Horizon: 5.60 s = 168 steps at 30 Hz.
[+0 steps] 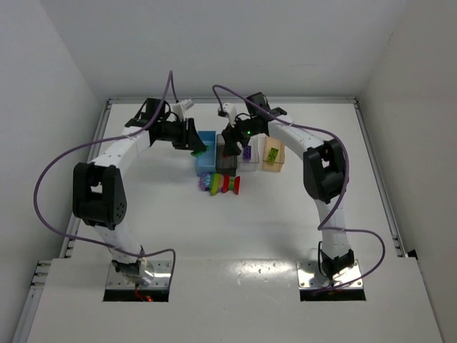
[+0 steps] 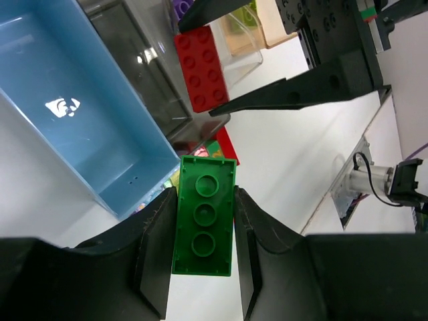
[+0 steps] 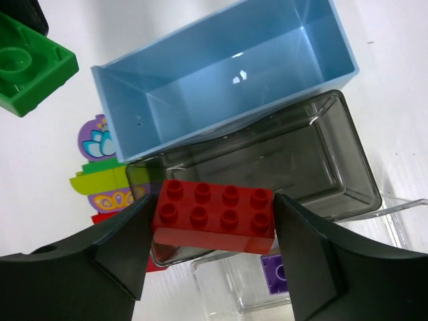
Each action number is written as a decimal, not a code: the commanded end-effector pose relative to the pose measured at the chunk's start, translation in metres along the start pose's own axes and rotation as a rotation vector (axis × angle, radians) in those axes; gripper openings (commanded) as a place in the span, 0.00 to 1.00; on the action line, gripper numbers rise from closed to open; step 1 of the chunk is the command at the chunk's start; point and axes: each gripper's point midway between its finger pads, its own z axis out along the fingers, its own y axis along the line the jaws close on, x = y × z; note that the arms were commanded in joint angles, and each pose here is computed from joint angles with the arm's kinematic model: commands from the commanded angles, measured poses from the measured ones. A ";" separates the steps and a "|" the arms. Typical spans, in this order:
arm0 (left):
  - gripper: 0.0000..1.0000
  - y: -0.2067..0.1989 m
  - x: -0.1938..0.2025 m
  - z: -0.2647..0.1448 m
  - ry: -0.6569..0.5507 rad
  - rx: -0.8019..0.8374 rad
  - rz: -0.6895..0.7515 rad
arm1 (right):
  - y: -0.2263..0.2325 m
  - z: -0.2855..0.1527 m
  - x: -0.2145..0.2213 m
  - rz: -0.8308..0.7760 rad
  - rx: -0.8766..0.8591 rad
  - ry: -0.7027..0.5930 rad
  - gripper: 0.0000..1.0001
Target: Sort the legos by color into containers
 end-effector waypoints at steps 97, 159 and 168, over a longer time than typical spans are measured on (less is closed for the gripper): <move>0.72 -0.028 0.109 0.063 0.238 -0.117 1.180 | 0.110 -0.122 0.082 0.204 -0.003 0.058 0.66; 0.69 -0.006 0.144 0.144 0.423 -0.035 1.280 | 0.049 -0.209 0.098 0.417 0.378 -0.107 0.81; 0.54 -0.006 0.148 0.147 0.440 -0.045 1.305 | 0.049 -0.212 0.100 0.433 0.370 -0.114 0.81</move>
